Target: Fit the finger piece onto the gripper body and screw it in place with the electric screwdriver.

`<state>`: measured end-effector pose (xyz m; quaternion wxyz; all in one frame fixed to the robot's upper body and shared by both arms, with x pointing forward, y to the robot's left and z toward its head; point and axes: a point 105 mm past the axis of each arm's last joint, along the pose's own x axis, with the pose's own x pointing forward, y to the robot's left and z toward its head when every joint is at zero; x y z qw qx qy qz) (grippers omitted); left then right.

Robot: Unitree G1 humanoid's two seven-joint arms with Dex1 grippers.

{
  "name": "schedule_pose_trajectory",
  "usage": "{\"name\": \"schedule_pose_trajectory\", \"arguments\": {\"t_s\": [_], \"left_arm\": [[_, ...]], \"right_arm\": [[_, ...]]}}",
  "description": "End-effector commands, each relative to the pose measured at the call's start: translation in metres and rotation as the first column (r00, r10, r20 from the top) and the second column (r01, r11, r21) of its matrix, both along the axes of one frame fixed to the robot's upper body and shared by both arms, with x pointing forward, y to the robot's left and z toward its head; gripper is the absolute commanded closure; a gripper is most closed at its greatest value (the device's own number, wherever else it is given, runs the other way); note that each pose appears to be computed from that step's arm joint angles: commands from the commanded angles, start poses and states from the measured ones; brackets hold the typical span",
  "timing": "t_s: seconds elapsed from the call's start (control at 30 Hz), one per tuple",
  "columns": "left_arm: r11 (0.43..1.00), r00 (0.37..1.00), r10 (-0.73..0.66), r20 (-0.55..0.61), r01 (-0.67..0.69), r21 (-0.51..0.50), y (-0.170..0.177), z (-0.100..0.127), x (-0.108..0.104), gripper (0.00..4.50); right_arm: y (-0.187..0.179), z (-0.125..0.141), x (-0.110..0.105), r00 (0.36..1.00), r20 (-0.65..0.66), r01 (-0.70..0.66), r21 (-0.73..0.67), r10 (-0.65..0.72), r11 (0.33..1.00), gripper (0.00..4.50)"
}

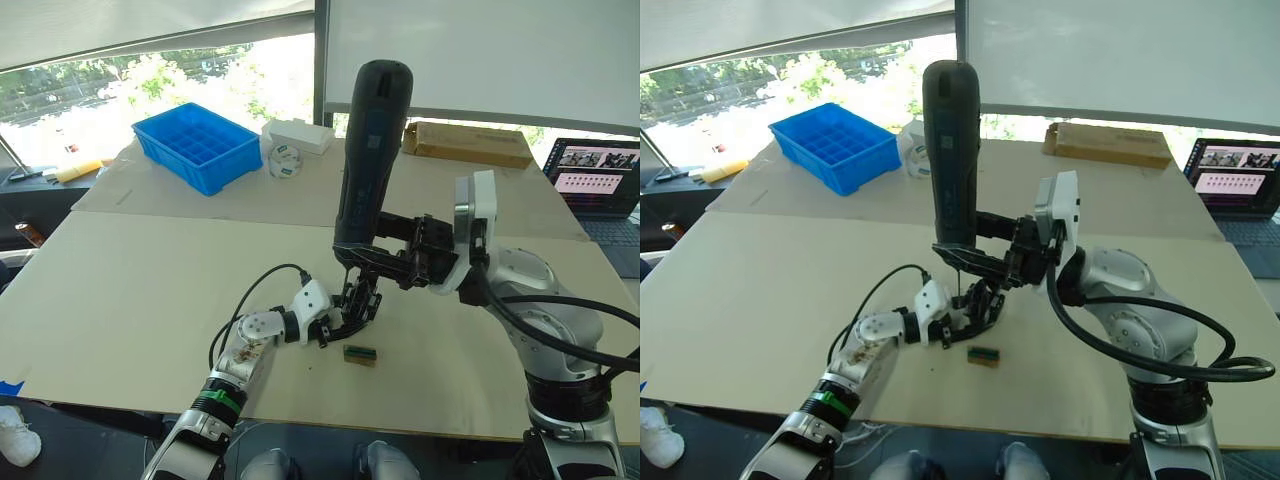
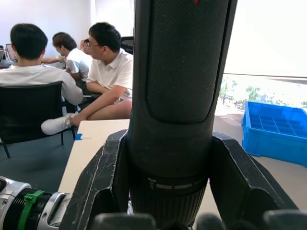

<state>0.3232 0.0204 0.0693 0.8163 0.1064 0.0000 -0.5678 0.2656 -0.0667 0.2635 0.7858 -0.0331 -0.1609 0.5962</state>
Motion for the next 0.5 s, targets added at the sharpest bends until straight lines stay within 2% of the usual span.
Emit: {"name": "schedule_pose_trajectory", "arguments": {"t_s": [0.03, 0.5], "left_arm": [[0.999, 0.997, -0.008, -0.075, 0.011, 0.041, 0.0004, -0.0195, -0.0081, 2.22], [0.999, 0.996, -0.014, -0.089, 0.018, 0.045, -0.0001, -0.0208, -0.01, 2.22]], "right_arm": [[-0.0052, 0.0134, -0.0057, 0.996, 0.088, 0.008, 0.026, -0.01, 1.0, 2.59], [-0.0066, 0.0054, 0.0011, 0.995, 0.087, 0.045, 0.017, -0.046, 0.999, 2.59]]}}
